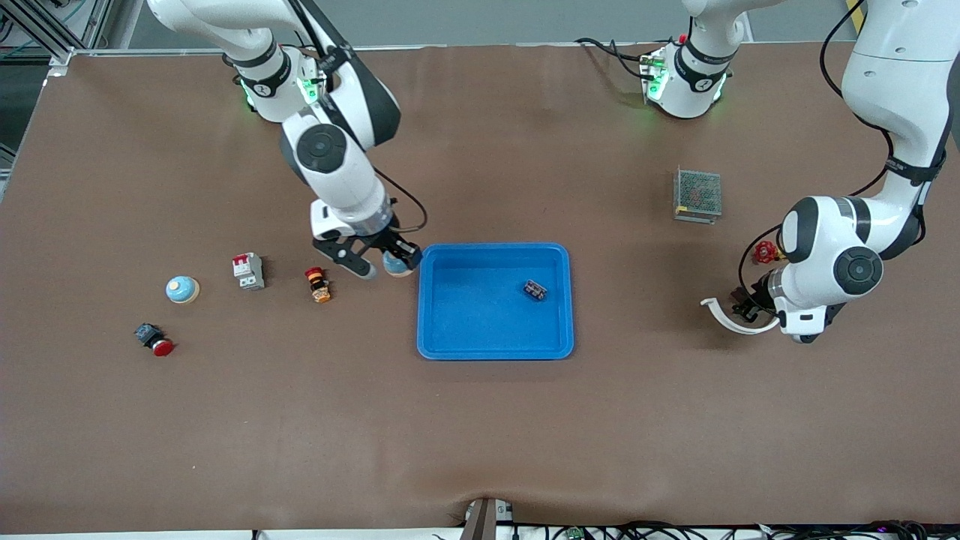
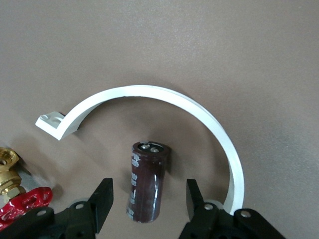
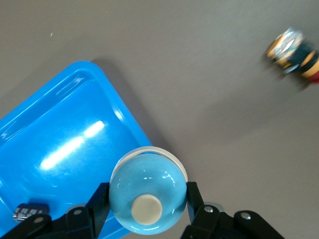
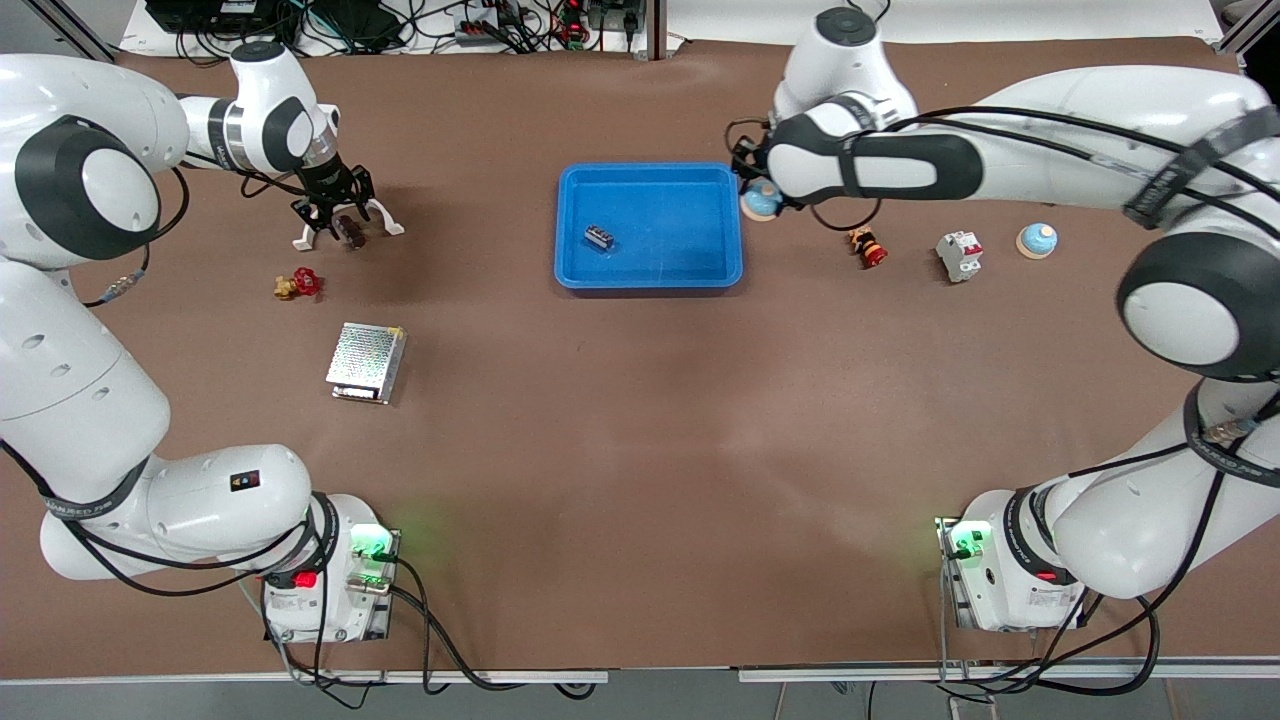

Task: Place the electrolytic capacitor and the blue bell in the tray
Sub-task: 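Lower the bell and capacitor into the tray and open both grippers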

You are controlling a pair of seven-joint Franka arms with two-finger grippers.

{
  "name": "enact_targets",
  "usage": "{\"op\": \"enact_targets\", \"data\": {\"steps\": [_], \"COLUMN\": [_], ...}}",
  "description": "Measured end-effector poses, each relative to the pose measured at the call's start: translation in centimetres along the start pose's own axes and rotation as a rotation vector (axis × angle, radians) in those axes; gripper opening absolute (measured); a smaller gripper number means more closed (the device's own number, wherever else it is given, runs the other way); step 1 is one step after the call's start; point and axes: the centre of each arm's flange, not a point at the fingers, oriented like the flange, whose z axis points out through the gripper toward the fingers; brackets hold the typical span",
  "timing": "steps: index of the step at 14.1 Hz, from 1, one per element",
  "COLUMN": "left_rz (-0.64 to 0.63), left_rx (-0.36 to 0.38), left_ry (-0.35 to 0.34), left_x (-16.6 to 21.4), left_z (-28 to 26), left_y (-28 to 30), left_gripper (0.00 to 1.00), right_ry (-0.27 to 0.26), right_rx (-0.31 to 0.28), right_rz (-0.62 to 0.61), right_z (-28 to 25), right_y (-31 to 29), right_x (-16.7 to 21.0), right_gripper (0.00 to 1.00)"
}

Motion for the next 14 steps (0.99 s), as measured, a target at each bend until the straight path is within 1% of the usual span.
{"op": "enact_targets", "data": {"steps": [1, 2, 3, 4, 5, 7, 8, 9, 10, 14], "left_rz": [-0.003, -0.005, -0.007, -0.008, -0.008, -0.005, -0.002, 0.003, 0.012, 0.022], "left_rx": [0.001, 0.002, 0.004, 0.006, 0.008, 0.009, 0.01, 0.01, 0.009, -0.004], "left_ry": [-0.001, -0.003, -0.006, -0.009, -0.011, -0.014, -0.015, -0.015, -0.014, 0.002], "left_x": [0.1, 0.2, 0.2, 0.2, 0.1, 0.1, 0.1, 0.1, 0.1, 0.2], "left_z": [0.1, 0.1, 0.3, 0.5, 0.7, 0.9, 0.9, 0.9, 0.9, -0.4], "left_y": [-0.1, -0.3, -0.4, -0.5, -0.6, -0.6, -0.6, -0.6, -0.6, -0.2], "left_gripper": [0.67, 0.63, 0.63, 0.59, 0.59, 0.44, 0.43, 0.35, 0.3, 0.3], "right_ry": [-0.005, -0.009, -0.013, -0.017, -0.02, -0.028, -0.032, -0.037, -0.041, -0.049], "right_rx": [0.0, -0.003, -0.007, -0.012, -0.018, -0.032, -0.041, -0.052, -0.061, -0.081], "right_rz": [0.014, 0.026, 0.036, 0.041, 0.047, 0.047, 0.043, 0.038, 0.034, 0.024], "right_z": [0.9, 1.9, 2.9, 3.9, 4.9, 6.6, 7.5, 8.3, 9.0, 11.0], "right_y": [-1.2, -2.1, -2.9, -3.5, -3.9, -4.5, -4.7, -5.0, -5.2, -5.8], "right_x": [-0.5, -0.9, -1.2, -1.4, -1.6, -1.9, -2.2, -2.5, -2.9, -3.8], "right_gripper": [0.67, 0.67, 0.67, 0.67, 0.67, 0.67, 0.67, 0.67, 0.67, 0.67]}}
